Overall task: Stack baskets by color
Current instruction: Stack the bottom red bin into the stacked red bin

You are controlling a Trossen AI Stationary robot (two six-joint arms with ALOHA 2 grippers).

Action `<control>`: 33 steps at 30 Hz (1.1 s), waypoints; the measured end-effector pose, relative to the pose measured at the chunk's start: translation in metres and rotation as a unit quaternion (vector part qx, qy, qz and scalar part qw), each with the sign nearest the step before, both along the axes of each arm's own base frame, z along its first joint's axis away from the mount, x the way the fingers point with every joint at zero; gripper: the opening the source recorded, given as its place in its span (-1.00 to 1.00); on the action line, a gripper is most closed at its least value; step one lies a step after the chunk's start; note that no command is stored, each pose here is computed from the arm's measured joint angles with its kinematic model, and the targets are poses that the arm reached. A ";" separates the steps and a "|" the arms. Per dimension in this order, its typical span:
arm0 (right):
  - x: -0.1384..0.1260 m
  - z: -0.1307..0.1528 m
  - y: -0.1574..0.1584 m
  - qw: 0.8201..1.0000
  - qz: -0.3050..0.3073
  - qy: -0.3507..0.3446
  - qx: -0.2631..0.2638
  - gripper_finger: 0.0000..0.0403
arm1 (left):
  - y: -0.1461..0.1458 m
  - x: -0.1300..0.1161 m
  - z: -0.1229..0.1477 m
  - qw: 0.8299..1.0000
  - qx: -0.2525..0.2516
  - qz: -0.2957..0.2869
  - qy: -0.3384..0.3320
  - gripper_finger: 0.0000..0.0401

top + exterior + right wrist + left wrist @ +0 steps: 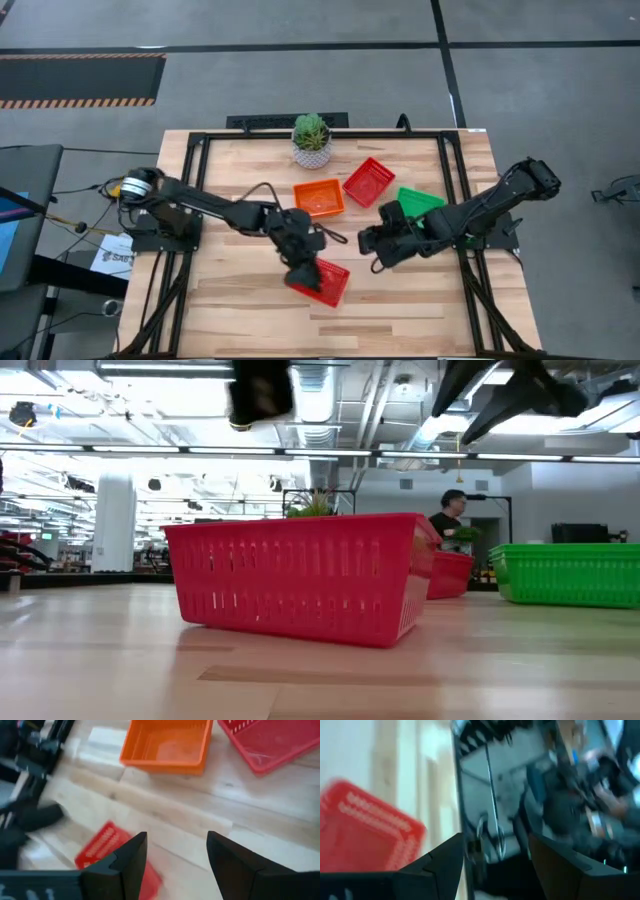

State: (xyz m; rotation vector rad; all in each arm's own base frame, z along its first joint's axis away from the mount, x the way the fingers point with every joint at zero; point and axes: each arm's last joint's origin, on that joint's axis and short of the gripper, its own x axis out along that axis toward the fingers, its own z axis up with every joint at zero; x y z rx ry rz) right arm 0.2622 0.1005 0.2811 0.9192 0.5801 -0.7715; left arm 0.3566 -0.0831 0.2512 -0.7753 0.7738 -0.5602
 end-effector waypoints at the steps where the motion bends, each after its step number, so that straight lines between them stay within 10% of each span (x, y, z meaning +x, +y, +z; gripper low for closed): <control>1: -0.002 0.000 0.004 1.000 0.008 0.002 -0.001 0.12 | 0.000 -0.009 0.011 1.000 0.007 -0.015 0.008 0.05; 11: 0.019 -0.020 0.033 0.992 0.122 0.005 -0.044 0.12 | 0.020 -0.134 0.099 0.987 0.131 0.084 0.030 0.05; 18: 0.078 -0.047 0.032 0.972 0.228 -0.008 -0.058 0.12 | 0.027 -0.203 0.136 0.976 0.099 0.194 -0.022 0.05; 33: 0.118 -0.063 0.021 0.925 0.330 0.124 -0.141 0.12 | 0.042 -0.249 0.146 0.958 0.103 0.262 -0.051 0.05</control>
